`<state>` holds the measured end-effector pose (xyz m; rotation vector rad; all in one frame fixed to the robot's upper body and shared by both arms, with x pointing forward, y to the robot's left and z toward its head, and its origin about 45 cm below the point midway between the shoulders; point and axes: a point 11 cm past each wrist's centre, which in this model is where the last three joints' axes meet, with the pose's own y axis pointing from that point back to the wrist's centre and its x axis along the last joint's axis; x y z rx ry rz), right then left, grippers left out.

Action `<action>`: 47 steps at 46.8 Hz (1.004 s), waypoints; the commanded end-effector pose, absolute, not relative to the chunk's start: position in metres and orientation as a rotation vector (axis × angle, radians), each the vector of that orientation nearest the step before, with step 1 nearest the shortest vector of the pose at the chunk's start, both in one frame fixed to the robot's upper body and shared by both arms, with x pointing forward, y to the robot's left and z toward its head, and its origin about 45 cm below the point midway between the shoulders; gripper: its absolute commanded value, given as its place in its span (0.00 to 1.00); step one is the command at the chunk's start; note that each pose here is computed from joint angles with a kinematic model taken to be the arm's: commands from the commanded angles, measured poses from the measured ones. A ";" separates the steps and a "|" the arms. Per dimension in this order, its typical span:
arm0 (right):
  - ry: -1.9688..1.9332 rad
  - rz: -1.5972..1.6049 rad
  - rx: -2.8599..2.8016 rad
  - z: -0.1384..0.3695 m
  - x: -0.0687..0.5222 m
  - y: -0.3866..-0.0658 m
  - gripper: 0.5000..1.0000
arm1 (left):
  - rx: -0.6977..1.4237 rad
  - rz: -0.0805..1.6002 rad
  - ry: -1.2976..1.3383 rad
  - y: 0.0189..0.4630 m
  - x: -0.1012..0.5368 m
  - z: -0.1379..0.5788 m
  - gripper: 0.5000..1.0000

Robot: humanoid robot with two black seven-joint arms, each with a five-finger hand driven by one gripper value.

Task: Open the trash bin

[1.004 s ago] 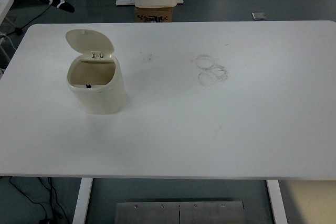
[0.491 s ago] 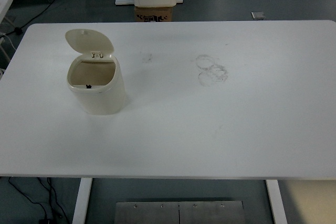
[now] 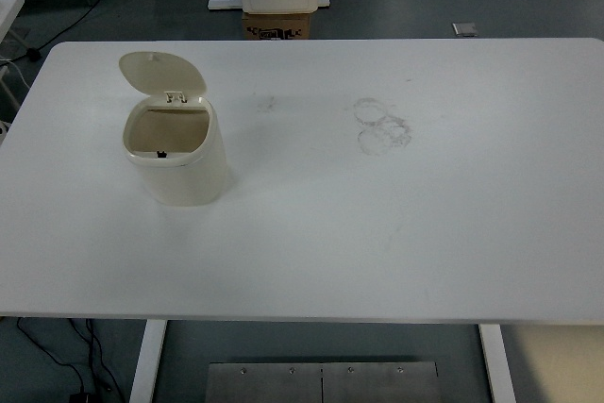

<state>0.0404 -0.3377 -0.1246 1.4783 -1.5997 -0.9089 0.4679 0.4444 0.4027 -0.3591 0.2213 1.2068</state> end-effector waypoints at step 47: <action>-1.598 -0.908 1.479 -0.125 0.040 -0.338 0.98 | -0.514 1.444 0.586 0.456 0.444 0.221 1.00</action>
